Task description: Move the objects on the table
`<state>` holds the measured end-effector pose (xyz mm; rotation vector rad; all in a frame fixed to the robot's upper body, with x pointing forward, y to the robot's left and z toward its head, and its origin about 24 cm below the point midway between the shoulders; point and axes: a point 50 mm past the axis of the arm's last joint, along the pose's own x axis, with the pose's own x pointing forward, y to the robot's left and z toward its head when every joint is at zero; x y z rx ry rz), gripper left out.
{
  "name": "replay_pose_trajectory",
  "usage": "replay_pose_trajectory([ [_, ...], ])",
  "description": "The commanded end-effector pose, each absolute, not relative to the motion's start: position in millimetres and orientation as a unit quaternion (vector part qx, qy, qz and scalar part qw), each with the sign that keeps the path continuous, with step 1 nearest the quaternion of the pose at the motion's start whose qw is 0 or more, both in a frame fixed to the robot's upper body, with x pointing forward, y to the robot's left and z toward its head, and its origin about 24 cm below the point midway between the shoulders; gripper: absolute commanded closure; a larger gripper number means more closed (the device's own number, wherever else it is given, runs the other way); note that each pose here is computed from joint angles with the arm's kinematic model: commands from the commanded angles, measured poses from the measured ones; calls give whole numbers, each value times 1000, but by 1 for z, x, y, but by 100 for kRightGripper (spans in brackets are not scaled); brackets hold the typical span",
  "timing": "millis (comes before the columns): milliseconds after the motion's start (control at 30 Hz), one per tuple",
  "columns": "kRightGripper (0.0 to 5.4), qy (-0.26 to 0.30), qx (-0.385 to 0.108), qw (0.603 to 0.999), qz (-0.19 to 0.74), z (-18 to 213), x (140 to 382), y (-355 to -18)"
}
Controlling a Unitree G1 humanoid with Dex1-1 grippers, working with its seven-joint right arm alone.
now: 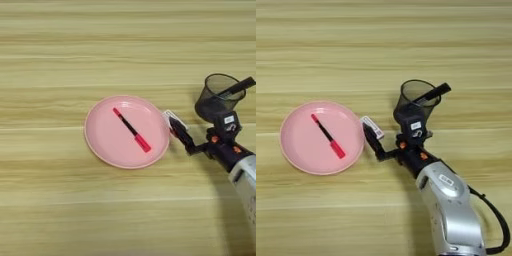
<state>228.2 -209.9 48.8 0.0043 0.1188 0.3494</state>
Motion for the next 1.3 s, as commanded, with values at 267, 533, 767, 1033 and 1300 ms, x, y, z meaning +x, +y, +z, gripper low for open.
replay_pose_trajectory([
  [267, 4, 29, -26, 989, 145, 60, 235, -226],
  [533, 4, 55, -24, 989, 134, 45, 235, -232],
  [767, 4, 68, -29, 988, 135, 36, 234, -231],
  [1033, 4, 73, -30, 986, 148, 34, 233, -226],
  [1300, 4, 80, -32, 983, 159, 30, 233, -221],
])
